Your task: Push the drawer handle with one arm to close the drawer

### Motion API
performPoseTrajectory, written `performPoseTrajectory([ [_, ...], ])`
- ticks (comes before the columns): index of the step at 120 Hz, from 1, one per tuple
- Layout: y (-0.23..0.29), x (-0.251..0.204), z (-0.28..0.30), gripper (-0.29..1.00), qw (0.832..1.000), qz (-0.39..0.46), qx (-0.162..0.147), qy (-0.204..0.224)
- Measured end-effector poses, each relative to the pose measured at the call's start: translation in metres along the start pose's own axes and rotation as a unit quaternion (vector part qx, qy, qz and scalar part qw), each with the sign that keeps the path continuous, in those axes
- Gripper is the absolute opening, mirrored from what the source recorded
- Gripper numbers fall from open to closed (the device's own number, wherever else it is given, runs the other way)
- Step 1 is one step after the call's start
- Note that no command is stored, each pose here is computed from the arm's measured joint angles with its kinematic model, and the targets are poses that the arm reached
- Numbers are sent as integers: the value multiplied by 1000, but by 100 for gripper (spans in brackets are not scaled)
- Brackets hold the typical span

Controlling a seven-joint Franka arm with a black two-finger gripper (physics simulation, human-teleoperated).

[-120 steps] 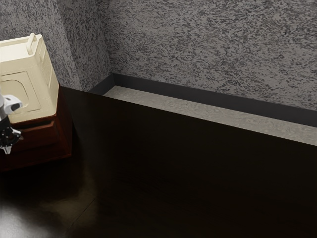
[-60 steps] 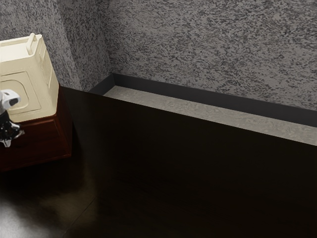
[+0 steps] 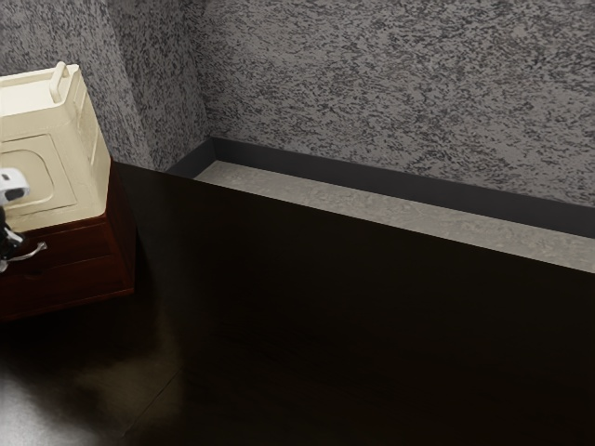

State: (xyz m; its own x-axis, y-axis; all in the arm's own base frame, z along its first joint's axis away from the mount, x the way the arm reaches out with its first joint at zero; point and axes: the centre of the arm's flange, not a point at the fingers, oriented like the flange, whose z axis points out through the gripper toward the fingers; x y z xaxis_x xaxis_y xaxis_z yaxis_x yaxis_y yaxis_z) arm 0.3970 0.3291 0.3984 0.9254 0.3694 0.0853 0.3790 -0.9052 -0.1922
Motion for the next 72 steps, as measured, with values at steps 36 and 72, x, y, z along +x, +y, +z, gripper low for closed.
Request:
performPoseTrajectory([
  [36, 26, -74, -67, -2, 997, -80, -4, -4],
  [72, 12, -149, -141, 50, 985, -153, -74, -29],
])
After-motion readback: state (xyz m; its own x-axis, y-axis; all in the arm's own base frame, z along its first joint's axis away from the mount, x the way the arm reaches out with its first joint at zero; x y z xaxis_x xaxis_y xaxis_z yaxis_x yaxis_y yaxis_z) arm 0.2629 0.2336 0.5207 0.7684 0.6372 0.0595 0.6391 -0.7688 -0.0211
